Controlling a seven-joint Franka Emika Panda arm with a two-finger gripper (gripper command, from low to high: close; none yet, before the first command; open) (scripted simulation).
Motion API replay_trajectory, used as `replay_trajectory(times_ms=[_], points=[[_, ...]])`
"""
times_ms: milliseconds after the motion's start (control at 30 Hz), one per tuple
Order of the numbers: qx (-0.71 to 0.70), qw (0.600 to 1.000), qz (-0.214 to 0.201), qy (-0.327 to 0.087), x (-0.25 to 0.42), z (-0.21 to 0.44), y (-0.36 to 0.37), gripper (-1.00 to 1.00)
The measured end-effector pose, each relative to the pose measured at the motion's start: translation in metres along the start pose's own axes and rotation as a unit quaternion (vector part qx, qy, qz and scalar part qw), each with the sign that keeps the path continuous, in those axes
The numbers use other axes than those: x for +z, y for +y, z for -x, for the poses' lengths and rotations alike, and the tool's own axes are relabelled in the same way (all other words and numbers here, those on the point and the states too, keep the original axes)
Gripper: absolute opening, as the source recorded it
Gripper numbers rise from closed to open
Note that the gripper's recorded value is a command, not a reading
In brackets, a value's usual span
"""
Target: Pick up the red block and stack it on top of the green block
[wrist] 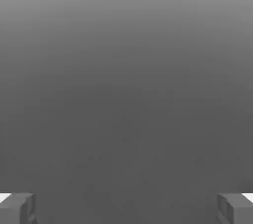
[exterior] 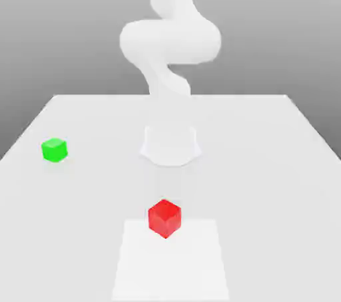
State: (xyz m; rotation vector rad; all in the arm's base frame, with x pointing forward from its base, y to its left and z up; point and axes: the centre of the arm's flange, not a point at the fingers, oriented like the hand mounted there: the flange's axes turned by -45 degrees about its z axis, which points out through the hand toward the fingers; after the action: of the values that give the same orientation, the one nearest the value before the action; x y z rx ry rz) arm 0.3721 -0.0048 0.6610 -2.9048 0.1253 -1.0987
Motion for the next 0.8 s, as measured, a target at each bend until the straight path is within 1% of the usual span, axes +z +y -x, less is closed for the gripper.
replay_trajectory(times_ms=[133, 300, 433, 567, 633, 767, 800], points=[[0.068, 0.995, 0.009, -0.073, 0.096, 0.041, 0.010, 0.00], [0.146, 0.975, 0.037, -0.162, 0.194, 0.119, 0.019, 0.00], [0.209, 0.947, 0.074, -0.234, 0.254, 0.203, 0.026, 0.00], [0.268, 0.907, 0.122, -0.302, 0.303, 0.302, 0.035, 0.00], [0.285, 0.894, 0.135, -0.319, 0.325, 0.337, 0.040, 0.00], [0.288, 0.890, 0.138, -0.325, 0.350, 0.368, 0.041, 0.00], [0.289, 0.890, 0.138, -0.325, 0.354, 0.373, 0.041, -1.00]])
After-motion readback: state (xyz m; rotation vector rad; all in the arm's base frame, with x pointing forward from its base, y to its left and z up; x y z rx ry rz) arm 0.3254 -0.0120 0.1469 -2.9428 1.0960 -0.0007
